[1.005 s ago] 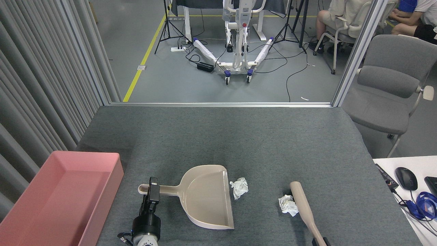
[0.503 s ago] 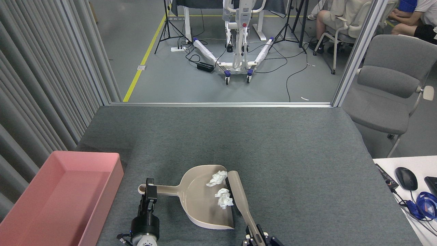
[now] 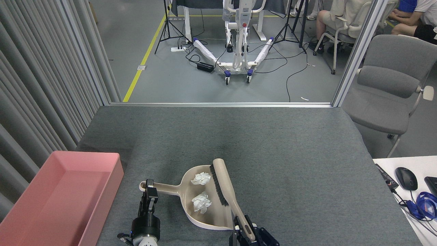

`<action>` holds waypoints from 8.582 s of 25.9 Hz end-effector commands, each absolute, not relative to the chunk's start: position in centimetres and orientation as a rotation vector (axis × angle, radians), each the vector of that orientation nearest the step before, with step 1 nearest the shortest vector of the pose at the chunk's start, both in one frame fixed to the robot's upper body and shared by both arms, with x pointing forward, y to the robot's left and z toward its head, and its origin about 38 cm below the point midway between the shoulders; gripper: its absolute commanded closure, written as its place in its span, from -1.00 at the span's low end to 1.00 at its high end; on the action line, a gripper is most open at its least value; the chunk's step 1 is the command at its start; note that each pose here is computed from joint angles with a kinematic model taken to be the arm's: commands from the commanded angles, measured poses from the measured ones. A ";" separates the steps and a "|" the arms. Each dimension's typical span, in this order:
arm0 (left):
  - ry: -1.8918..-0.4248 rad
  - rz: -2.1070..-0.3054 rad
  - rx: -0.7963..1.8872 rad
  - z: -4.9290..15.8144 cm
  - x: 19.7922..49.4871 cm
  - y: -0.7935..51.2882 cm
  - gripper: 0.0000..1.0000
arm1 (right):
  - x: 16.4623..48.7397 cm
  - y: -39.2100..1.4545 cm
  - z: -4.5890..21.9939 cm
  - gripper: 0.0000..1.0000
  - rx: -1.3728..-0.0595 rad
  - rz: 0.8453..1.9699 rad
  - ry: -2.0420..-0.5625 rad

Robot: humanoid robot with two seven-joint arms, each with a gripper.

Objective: Sweep and dump garbage into bin

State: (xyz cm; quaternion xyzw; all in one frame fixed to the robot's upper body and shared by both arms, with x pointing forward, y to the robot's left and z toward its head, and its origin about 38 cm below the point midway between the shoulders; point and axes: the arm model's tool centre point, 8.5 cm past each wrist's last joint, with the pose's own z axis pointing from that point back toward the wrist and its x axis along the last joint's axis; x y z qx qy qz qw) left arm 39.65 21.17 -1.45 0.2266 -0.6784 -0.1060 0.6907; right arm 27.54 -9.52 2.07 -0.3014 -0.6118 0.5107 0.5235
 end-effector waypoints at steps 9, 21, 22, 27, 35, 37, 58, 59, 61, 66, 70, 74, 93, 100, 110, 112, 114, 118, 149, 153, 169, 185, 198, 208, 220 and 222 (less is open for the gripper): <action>-1.516 -0.223 0.500 -1.4 39.5 21.2 1.00 | 30.0 -22.0 2.9 1.00 -0.909 1.106 -1.393; -1.540 -0.048 0.399 -0.3 39.8 21.7 1.00 | 32.4 -24.8 0.2 1.00 -0.924 1.150 -1.283; -1.547 -0.032 0.390 0.0 39.7 21.7 1.00 | 32.7 -24.9 0.2 1.00 -0.927 1.153 -1.281; -1.533 0.046 0.283 -0.3 39.2 21.9 1.00 | 33.0 -25.0 -0.7 1.00 -0.916 1.163 -1.263; -1.591 0.135 0.226 2.8 40.0 22.7 1.00 | 32.9 -24.8 -1.6 1.00 -0.900 1.171 -1.242; -1.610 0.149 0.214 4.9 40.2 23.0 1.00 | 32.9 -24.7 -1.7 1.00 -0.899 1.172 -1.240; -1.622 0.258 0.276 8.5 35.1 37.7 1.00 | 32.7 -25.0 -2.4 -0.59 -0.899 1.167 -1.208; -1.622 0.256 0.298 8.9 34.8 39.1 1.00 | 32.6 -25.1 -2.5 -0.74 -0.899 1.165 -1.204; -1.634 0.239 0.366 10.5 34.4 42.3 1.00 | 32.6 -25.1 -2.4 -0.83 -0.900 1.162 -1.207; -1.650 0.207 0.416 13.6 33.5 47.6 1.00 | 32.6 -25.2 -1.9 -0.90 -0.942 1.137 -1.244; -1.624 0.116 0.509 14.9 33.0 51.5 1.00 | 32.6 -25.2 -1.8 -0.91 -0.947 1.137 -1.248; -1.617 0.108 0.586 14.5 32.0 54.6 1.00 | 32.7 -25.2 -1.0 -0.91 -0.971 1.123 -1.277; -1.527 -0.384 1.070 19.9 32.9 61.2 0.98 | 32.0 -26.9 3.0 -0.91 -1.071 1.061 -1.353; -1.559 -0.348 1.104 20.9 32.5 61.7 0.98 | 32.0 -28.4 5.2 -0.91 -1.142 1.036 -1.376; -1.722 -0.048 0.771 19.2 33.0 58.2 0.99 | 32.0 -30.2 5.9 -0.92 -1.187 1.015 -1.357; -1.746 -0.025 0.723 18.2 33.3 55.8 0.99 | 32.0 -30.2 5.9 -0.92 -1.184 1.015 -1.356; -1.768 -0.026 0.664 17.8 33.6 53.1 1.00 | 32.0 -30.1 5.8 -0.92 -1.181 1.013 -1.355; -1.778 0.041 0.524 15.4 34.4 47.1 0.99 | 32.0 -30.2 5.9 -0.92 -1.183 1.016 -1.355; -1.542 -0.099 0.396 2.1 39.3 21.6 0.97 | 31.1 -30.2 4.8 -0.93 -1.172 1.050 -1.321; -1.533 -0.112 0.409 1.7 39.5 21.7 0.92 | 31.1 -30.2 4.7 -0.93 -1.170 1.049 -1.323; -1.517 -0.121 0.394 -0.7 39.1 21.7 -0.98 | 31.1 -29.9 4.7 -0.93 -1.164 1.043 -1.324; -1.522 -0.228 0.438 -1.1 34.2 24.8 -0.98 | 31.2 -29.8 4.5 -0.93 -1.162 1.066 -1.314; -1.740 -0.881 0.925 7.6 31.6 22.2 -0.98 | 31.2 -30.1 4.3 -0.95 -1.153 1.060 -1.282; -1.460 -1.405 1.270 6.0 32.7 25.8 -0.98 | 31.2 -29.9 4.4 -0.96 -1.149 1.058 -1.287; -1.422 -1.368 1.300 6.9 34.3 31.1 -0.98 | 30.9 -29.4 4.0 -0.96 -1.132 1.056 -1.284; -1.444 -1.363 1.291 7.5 34.4 31.6 -0.98 | 30.9 -29.3 3.9 -0.96 -1.127 1.051 -1.284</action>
